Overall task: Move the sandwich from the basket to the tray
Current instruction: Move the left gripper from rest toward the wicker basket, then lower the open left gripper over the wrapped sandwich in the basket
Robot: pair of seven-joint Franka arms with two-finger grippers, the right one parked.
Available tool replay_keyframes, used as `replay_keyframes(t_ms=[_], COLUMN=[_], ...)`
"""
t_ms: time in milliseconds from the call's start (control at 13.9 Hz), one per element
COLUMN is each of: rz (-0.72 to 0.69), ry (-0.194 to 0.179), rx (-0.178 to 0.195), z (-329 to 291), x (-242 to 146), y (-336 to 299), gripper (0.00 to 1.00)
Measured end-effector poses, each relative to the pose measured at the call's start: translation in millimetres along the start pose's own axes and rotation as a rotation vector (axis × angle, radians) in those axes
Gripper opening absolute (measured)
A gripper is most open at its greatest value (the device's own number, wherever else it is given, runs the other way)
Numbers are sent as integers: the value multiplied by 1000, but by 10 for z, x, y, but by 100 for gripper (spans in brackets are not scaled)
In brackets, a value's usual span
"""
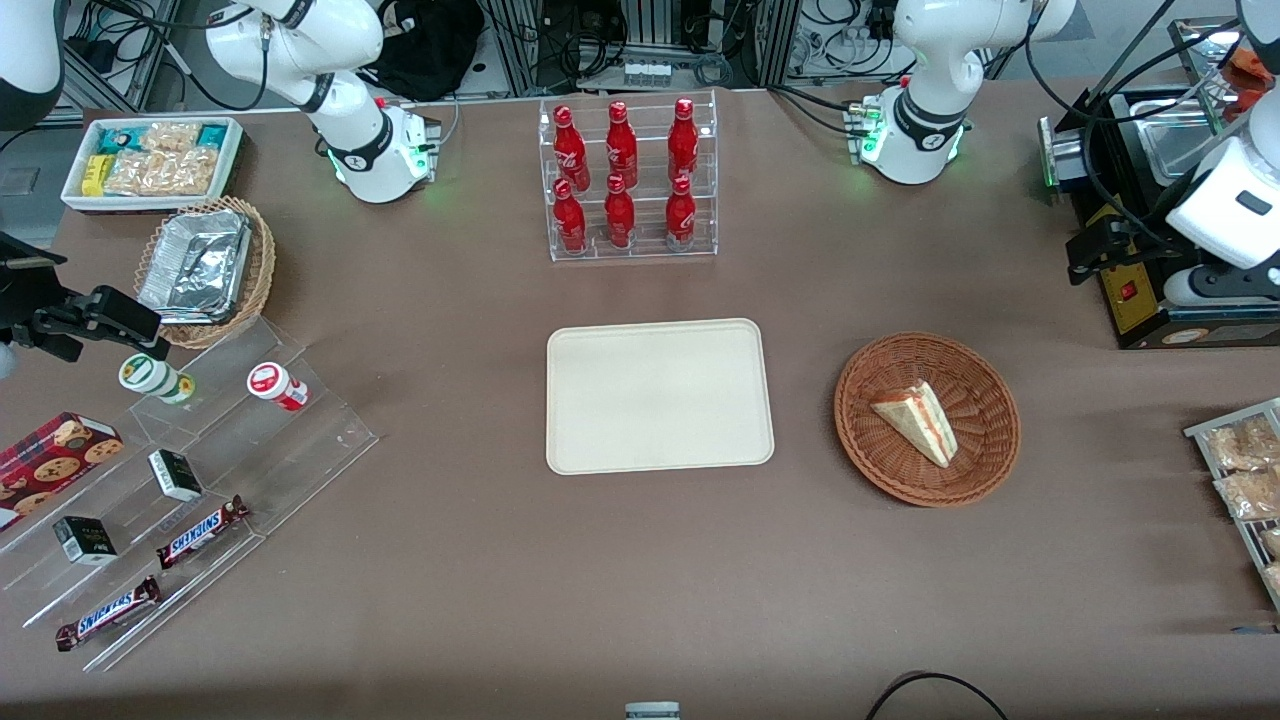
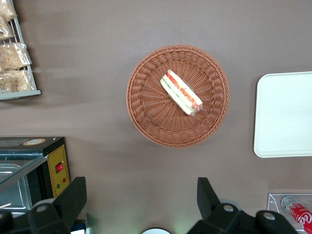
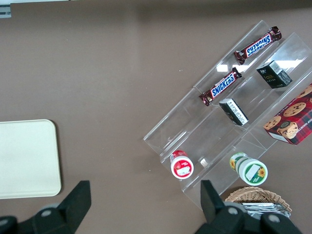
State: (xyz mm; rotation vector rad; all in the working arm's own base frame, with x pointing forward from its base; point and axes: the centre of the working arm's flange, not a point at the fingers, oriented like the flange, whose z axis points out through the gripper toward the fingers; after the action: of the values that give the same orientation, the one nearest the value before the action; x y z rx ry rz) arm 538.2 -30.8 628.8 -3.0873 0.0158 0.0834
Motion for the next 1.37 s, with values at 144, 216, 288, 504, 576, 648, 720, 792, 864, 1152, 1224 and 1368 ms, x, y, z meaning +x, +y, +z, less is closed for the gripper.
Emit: replay_keyframes(t_ms=[144,216,288,504,576,648,720,792,864,1152,1224,1368], rz=[-7,-12,-12,-12,-12,-14,-19,-23,-27,-149,-201,-310], ry=[6,6,6,-10,-23,-38,-55,-66,-69,-33,-27,-17], rx=[-1,-1,-1,0,0,0,0,0,-1,-5,-6,-10], z=[-15,-15,-14,60,127,209,299,380,452,932,1119,1491], x=[4,4,4,20,40,69,103,139,176,373,412,438], y=[-19,-18,-18,-11,-2,6,12,18,22,80,143,313], gripper=[100,100,100,100,100,100,100,100,100,100,100,100])
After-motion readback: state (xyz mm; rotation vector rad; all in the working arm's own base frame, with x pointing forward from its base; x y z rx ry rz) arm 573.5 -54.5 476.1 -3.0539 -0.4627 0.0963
